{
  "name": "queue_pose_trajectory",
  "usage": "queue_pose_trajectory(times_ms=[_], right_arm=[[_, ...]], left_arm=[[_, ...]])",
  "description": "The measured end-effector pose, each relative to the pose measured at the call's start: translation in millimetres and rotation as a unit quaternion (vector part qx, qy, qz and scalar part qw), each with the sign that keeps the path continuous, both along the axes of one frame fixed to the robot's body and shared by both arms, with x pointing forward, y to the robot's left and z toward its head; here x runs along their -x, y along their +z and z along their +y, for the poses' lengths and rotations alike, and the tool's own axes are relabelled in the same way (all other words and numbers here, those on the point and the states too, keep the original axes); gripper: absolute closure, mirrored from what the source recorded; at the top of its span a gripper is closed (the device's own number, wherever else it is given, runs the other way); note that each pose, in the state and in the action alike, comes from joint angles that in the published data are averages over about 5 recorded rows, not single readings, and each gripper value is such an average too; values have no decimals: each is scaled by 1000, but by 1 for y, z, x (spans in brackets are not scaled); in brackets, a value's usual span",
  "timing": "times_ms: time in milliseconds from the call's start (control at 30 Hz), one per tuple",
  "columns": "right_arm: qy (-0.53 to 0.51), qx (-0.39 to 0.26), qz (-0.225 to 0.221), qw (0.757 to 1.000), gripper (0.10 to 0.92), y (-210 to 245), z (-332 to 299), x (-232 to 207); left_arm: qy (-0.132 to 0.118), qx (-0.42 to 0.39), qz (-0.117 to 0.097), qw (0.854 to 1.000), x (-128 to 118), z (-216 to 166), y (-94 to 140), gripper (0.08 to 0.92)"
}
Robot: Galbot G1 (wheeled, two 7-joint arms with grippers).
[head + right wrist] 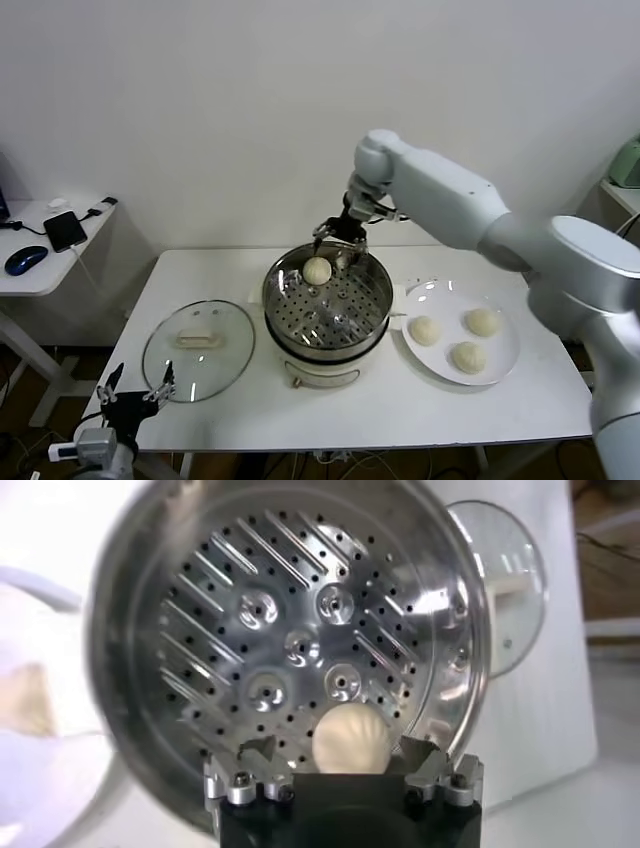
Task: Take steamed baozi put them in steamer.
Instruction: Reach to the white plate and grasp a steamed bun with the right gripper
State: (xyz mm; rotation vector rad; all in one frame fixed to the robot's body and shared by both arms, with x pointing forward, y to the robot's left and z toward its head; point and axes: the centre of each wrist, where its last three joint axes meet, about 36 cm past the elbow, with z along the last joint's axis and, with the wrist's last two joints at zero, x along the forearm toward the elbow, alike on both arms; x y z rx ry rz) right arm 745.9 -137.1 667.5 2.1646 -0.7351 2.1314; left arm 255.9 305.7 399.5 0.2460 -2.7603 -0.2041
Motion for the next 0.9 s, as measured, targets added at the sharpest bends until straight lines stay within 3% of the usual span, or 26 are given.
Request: queue_pose_trajectory(times_ms=[200,467,667,900], right_arm=[[-165,-16,22,986,199,22,-61,21],[-384,-20,60,921,199,23,-136,61],[-461,-7,66,885,200,0,-171,87],[-494,6,69,867,199,-48,-189,104]], left_arm=[[-6,5,0,1000,3,-4,2,177],[-15,12,0,1000,4,-6,6,177],[-19,13,2,1000,6,-8,5,177],[-22,16,2,1000,8,-11,6,177]])
